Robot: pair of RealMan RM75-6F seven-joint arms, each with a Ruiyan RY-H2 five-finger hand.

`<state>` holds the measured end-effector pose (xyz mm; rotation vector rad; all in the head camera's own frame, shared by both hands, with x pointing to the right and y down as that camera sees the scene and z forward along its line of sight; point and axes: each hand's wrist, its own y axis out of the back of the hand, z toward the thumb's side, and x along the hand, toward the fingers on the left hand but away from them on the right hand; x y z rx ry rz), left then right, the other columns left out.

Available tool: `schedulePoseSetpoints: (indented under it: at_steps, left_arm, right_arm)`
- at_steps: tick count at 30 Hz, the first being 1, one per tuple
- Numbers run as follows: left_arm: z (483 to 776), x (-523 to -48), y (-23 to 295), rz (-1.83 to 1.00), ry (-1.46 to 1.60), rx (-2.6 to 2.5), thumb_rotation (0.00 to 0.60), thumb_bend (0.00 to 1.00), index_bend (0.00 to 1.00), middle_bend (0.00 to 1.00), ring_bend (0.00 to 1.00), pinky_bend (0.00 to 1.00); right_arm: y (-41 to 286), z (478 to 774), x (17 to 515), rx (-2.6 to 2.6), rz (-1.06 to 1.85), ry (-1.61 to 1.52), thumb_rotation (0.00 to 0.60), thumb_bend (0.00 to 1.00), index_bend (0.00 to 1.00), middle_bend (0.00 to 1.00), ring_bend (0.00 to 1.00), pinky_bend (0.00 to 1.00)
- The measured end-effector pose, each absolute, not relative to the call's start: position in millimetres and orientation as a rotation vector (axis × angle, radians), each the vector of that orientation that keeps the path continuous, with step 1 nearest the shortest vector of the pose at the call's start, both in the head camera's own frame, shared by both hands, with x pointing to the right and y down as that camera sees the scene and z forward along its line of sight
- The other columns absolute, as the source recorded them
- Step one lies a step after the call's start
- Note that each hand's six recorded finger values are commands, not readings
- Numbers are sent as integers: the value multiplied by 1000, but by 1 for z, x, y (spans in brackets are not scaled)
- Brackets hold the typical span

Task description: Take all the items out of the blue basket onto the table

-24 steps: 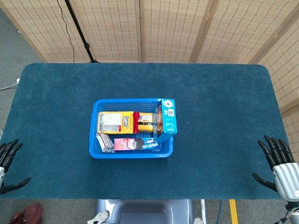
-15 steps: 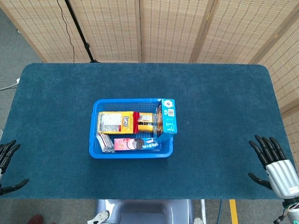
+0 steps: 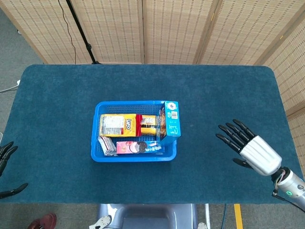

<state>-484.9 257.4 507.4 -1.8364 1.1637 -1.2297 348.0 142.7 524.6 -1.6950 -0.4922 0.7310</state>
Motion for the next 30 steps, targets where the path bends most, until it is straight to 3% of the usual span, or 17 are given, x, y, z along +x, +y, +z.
schedulePoseSetpoints:
  at_steps: [15, 30]
  left_arm:
    - [517, -477, 245, -1319, 1166, -1781, 600, 32, 0, 0, 0, 0]
    - [528, -481, 239, -1378, 1171, -1745, 600, 32, 0, 0, 0, 0]
  right_arm:
    - [91, 547, 257, -1549, 596, -133, 600, 0, 0, 0, 0, 0]
    - [73, 562, 182, -1461, 504, 11, 600, 0, 0, 0, 0, 0]
